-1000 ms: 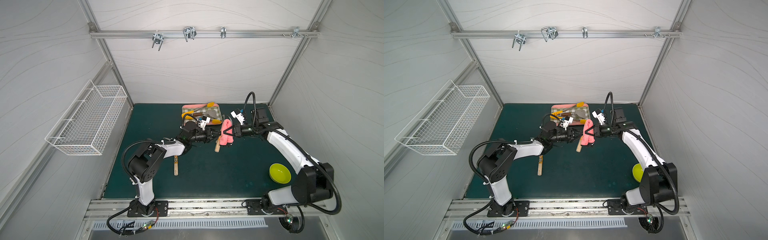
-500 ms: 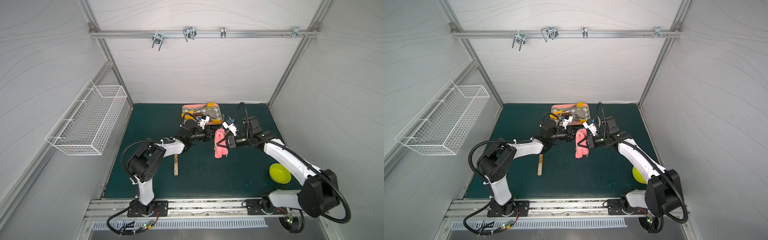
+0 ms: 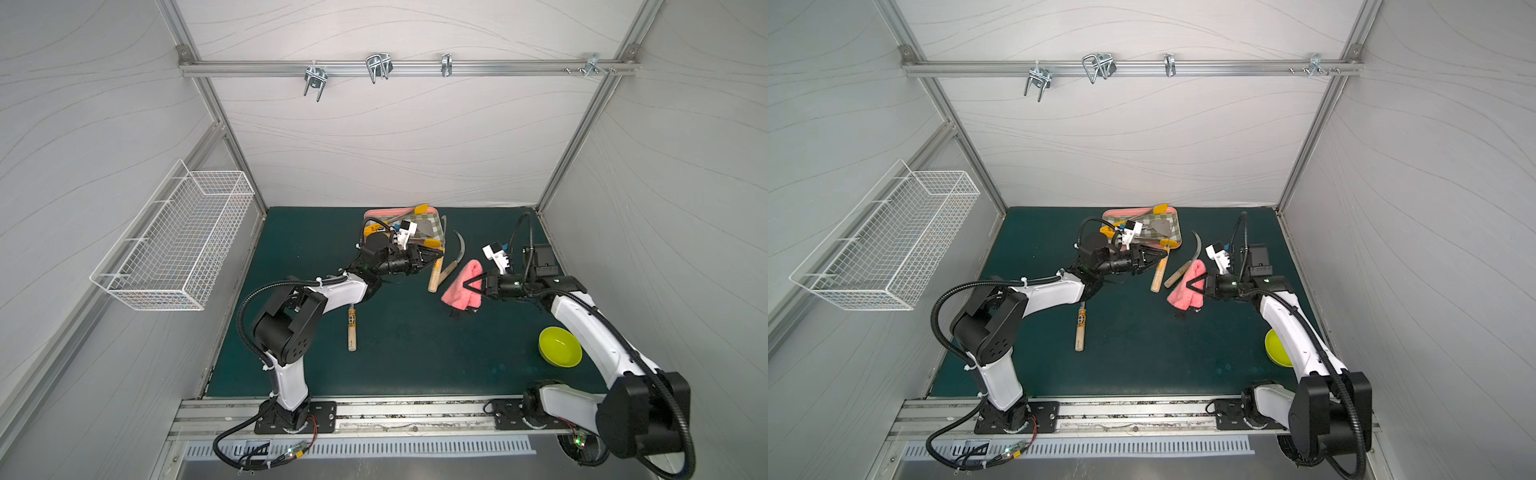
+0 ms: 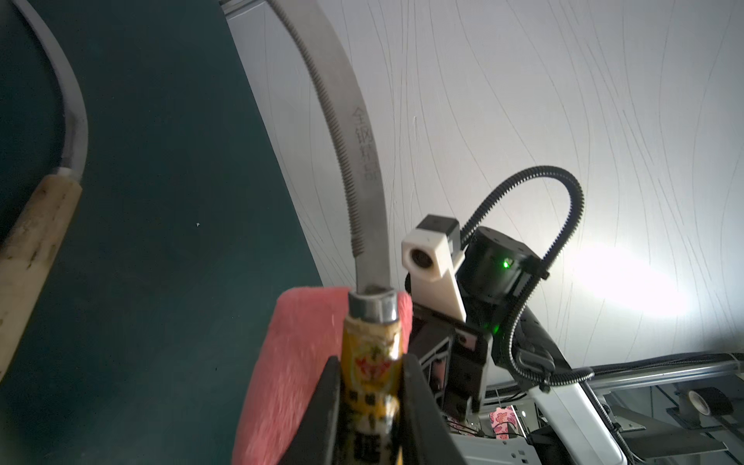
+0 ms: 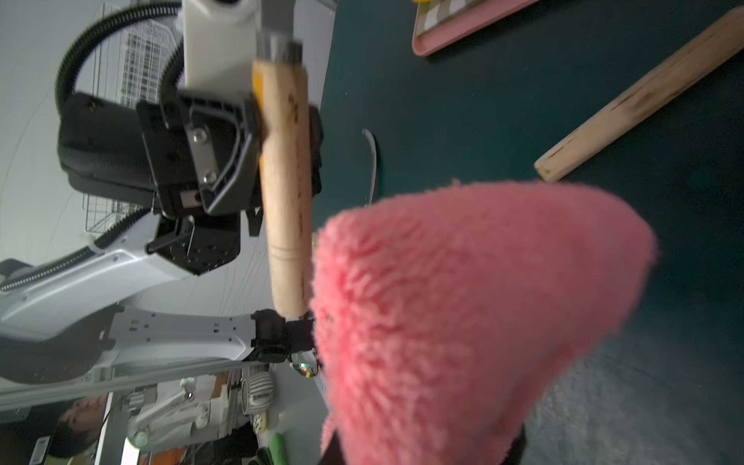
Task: Wipe small sickles with rags
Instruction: Wipe the small sickle.
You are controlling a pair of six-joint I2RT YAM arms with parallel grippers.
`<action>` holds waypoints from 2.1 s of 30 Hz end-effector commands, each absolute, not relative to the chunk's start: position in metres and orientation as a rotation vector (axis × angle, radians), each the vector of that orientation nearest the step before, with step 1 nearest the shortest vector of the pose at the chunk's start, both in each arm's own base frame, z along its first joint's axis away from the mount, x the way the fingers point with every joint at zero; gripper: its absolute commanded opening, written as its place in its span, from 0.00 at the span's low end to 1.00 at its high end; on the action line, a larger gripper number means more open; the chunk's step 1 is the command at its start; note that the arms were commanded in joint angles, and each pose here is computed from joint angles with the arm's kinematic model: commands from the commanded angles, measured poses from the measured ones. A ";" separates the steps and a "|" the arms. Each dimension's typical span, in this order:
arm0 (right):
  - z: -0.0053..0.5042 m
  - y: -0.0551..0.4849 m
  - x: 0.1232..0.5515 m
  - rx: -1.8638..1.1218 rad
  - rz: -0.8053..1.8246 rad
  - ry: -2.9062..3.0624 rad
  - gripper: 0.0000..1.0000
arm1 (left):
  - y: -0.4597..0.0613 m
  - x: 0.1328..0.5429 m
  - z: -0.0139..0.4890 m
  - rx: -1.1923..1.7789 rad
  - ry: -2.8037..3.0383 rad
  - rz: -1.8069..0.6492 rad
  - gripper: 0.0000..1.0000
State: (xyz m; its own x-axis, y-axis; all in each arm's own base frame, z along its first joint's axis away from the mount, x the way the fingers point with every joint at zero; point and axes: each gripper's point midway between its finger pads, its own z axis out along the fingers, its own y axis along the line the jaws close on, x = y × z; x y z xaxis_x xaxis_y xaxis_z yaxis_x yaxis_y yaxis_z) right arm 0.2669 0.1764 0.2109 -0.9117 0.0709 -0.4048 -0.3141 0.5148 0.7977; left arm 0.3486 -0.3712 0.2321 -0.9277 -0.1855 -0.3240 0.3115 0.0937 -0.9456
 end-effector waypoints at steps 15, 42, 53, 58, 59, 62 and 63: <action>0.255 0.249 0.306 -0.557 1.511 2.245 0.10 | -0.366 0.330 0.255 0.188 1.916 -1.962 0.00; 0.207 0.275 0.185 -0.707 1.553 2.370 0.10 | -0.368 0.361 0.290 0.236 1.835 -1.938 0.00; 0.205 0.181 0.221 -0.282 1.069 2.602 0.10 | -0.348 0.355 0.261 0.232 1.923 -1.854 0.00; 0.182 0.154 0.227 -0.224 0.796 2.759 0.11 | -0.343 0.345 0.251 0.230 1.947 -1.833 0.00; 0.177 0.150 0.227 -0.212 0.761 2.786 0.11 | -0.342 0.344 0.249 0.230 1.950 -1.829 0.00; 0.158 0.144 0.228 -0.193 0.690 2.863 0.11 | -0.338 0.338 0.244 0.227 1.963 -1.816 0.00; 0.150 0.142 0.230 -0.180 0.664 2.893 0.12 | -0.336 0.336 0.243 0.229 1.968 -1.811 0.00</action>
